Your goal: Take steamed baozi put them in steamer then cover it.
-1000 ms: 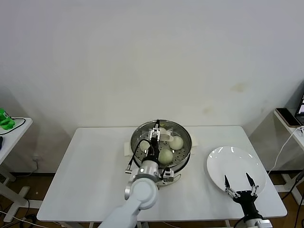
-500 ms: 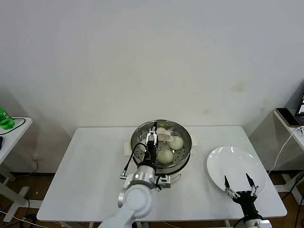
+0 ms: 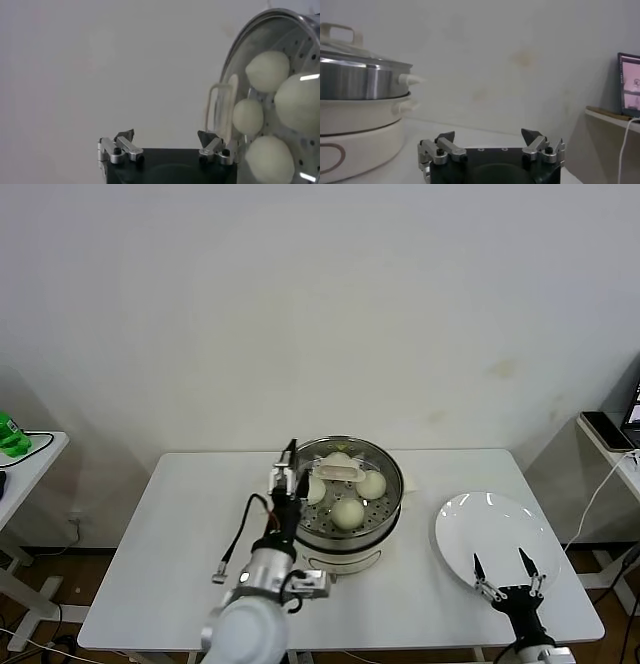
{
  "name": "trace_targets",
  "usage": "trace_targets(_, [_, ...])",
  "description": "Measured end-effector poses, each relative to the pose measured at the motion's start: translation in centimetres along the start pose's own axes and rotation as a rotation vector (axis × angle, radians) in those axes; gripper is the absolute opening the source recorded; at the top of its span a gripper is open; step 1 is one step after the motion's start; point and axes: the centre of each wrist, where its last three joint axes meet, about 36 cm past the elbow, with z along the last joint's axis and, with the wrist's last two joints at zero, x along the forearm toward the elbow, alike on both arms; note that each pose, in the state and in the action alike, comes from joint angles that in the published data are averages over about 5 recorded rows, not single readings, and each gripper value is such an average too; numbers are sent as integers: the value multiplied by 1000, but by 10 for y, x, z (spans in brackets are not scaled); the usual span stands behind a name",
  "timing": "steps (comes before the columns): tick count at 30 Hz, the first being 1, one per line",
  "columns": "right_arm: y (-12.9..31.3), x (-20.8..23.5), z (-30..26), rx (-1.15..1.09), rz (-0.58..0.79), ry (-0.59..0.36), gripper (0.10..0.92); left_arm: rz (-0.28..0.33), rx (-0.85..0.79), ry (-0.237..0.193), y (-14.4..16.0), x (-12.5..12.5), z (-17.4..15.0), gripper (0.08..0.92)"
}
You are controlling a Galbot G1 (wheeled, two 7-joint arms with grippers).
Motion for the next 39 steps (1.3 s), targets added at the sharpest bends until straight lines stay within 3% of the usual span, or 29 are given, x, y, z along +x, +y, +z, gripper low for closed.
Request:
trace_targets(10, [4, 3, -12, -10, -13, -3, 823, 17, 225, 94, 4, 35, 64, 823])
trace_targets(22, [10, 15, -29, -23, -8, 40, 823, 9, 833, 210, -30, 83, 143, 823])
trace_targets(29, [13, 16, -35, -23, -16, 53, 823, -45, 1032, 262, -45, 111, 163, 823])
trace_targets(39, [18, 18, -43, -24, -30, 68, 823, -85, 1158, 334, -66, 141, 171, 823])
